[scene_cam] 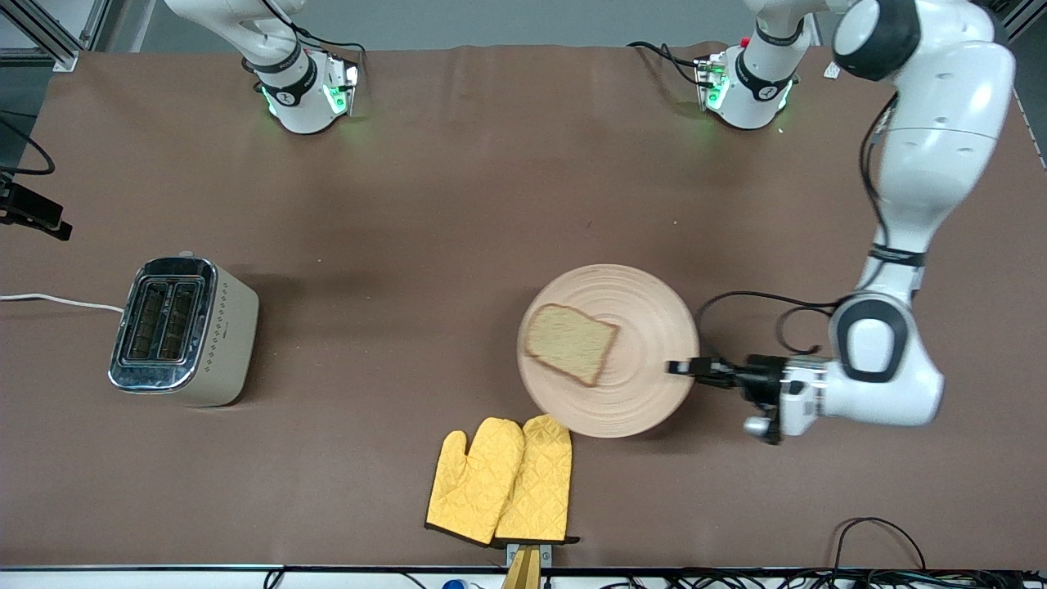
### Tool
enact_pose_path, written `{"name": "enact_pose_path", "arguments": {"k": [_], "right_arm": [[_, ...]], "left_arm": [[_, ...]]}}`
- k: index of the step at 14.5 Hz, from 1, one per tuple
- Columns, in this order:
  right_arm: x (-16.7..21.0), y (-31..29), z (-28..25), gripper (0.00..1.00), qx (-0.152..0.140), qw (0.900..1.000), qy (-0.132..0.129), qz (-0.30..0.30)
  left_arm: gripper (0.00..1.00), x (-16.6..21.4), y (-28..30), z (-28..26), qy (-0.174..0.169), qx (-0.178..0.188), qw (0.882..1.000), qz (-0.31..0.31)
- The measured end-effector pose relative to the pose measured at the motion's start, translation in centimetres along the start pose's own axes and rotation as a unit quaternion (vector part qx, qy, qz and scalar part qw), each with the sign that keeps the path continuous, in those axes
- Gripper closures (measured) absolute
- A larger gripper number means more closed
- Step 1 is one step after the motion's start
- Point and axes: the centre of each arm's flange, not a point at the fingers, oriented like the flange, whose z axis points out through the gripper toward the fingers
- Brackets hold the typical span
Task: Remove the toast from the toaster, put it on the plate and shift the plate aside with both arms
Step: 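Slide the plate with toast away from the toaster using the left gripper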
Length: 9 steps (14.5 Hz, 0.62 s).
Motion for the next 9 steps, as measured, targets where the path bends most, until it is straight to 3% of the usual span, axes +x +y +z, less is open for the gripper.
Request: {"name": "enact_pose_path", "arguments": {"k": [4,6,9], "right_arm": [[0.0,-0.2,0.0,0.00,0.001,1.000,0.000,-0.001],[0.0,-0.3,0.0,0.00,0.001,1.000,-0.001,-0.004],[0.0,-0.3,0.0,0.00,0.002,1.000,-0.002,-0.005]], "left_arm": [[0.90,-7.4,-13.6,-9.6,0.007,-0.012,0.999,0.042],[0.90,-10.5,-18.5,-11.7,0.012,-0.014,0.999,0.048],[0.90,-12.3,-21.6,-12.0,0.017,-0.025,0.999,0.043]]}}
